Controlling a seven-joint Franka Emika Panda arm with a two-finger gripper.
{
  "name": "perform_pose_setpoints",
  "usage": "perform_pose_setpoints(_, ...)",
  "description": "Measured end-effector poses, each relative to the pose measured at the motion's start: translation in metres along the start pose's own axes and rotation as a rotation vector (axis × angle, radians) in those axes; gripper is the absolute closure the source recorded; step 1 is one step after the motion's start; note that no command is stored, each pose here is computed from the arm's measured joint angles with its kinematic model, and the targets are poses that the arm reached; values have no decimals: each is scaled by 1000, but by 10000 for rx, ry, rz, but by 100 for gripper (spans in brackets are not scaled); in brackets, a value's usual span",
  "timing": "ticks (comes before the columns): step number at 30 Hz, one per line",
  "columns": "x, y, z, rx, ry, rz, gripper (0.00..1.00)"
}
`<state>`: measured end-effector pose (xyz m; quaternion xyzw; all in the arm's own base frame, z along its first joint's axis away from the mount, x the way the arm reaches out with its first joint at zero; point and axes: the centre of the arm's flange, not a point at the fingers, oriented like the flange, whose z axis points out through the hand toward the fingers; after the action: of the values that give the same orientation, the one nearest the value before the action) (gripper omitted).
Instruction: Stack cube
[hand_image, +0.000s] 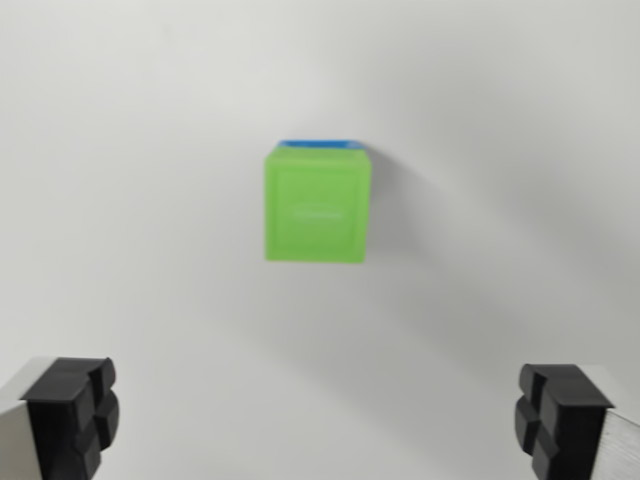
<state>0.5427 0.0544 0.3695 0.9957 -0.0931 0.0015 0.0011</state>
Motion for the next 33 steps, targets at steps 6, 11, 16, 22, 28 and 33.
perform_pose_setpoints(6, 0, 0, -22, -4, 6, -2, 0)
perform_pose_setpoints(11, 0, 0, -41, -10, 1, -4, 0)
perform_pose_setpoints(16, 1, 0, -58, -11, 6, -5, 0)
perform_pose_setpoints(22, 1, 0, -74, -14, 2, -7, 0)
perform_pose_setpoints(28, 1, 0, -87, -16, 3, -9, 0)
perform_pose_setpoints(33, 1, 0, -94, -14, 12, -10, 0)
